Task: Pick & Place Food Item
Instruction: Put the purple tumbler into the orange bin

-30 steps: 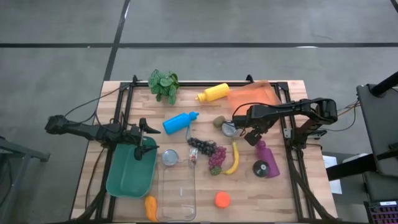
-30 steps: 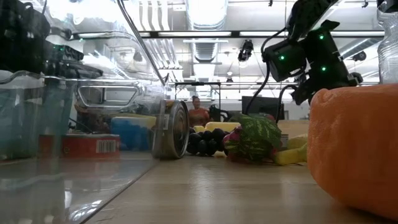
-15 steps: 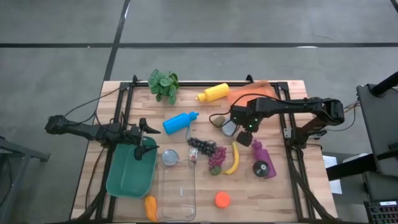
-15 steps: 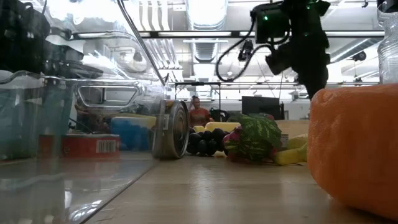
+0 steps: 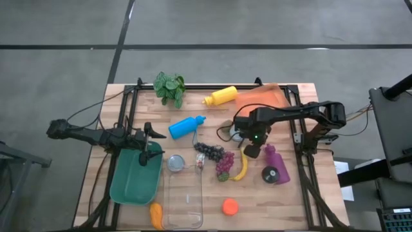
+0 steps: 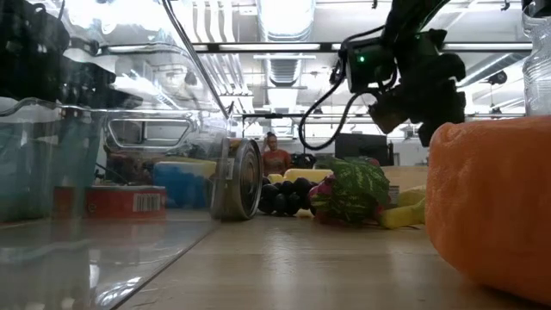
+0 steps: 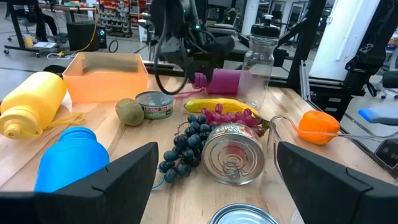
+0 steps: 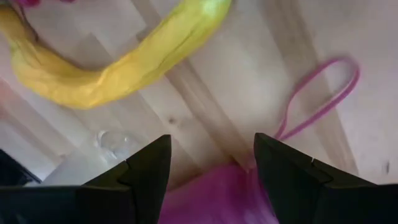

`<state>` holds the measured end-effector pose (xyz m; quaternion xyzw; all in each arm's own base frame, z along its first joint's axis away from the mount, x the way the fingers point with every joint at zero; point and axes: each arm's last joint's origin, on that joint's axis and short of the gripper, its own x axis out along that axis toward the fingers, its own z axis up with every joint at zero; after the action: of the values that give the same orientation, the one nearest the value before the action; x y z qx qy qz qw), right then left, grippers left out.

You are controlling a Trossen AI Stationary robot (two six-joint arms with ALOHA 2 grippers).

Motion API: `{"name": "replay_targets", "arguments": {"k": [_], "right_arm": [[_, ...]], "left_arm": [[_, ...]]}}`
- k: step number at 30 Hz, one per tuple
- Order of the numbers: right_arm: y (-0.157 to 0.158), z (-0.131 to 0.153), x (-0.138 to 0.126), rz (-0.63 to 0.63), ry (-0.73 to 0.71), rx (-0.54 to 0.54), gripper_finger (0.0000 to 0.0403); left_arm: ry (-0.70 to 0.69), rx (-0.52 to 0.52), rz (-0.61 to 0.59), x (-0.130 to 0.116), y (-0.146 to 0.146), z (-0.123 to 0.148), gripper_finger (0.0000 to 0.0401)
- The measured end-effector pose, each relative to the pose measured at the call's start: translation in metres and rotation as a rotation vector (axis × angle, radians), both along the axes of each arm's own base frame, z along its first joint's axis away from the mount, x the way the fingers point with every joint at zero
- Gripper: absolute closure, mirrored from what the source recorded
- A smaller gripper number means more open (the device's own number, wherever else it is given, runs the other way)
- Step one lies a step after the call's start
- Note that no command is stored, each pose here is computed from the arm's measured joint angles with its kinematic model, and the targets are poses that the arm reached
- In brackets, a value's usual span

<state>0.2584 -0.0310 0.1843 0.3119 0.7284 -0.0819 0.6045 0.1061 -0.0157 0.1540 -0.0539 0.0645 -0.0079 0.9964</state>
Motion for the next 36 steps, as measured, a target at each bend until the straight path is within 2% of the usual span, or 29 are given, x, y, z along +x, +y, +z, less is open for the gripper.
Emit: {"name": "replay_targets", "arguments": {"k": [11,19,36], "right_arm": [[0.004,-0.01,-0.011,-0.033,0.094,0.011,0.0175],[0.005,-0.026,-0.017,-0.042,0.085,0.006,0.0175],[0.006,-0.038,-0.035,-0.059,0.204,-0.043,0.0175]], "left_arm": [[0.0,0.0,0.0,0.0,0.0,0.0,0.0065],[0.0,0.0,0.0,0.0,0.0,0.0,0.0065],[0.0,0.0,0.0,0.0,0.0,0.0,0.0065]]}}
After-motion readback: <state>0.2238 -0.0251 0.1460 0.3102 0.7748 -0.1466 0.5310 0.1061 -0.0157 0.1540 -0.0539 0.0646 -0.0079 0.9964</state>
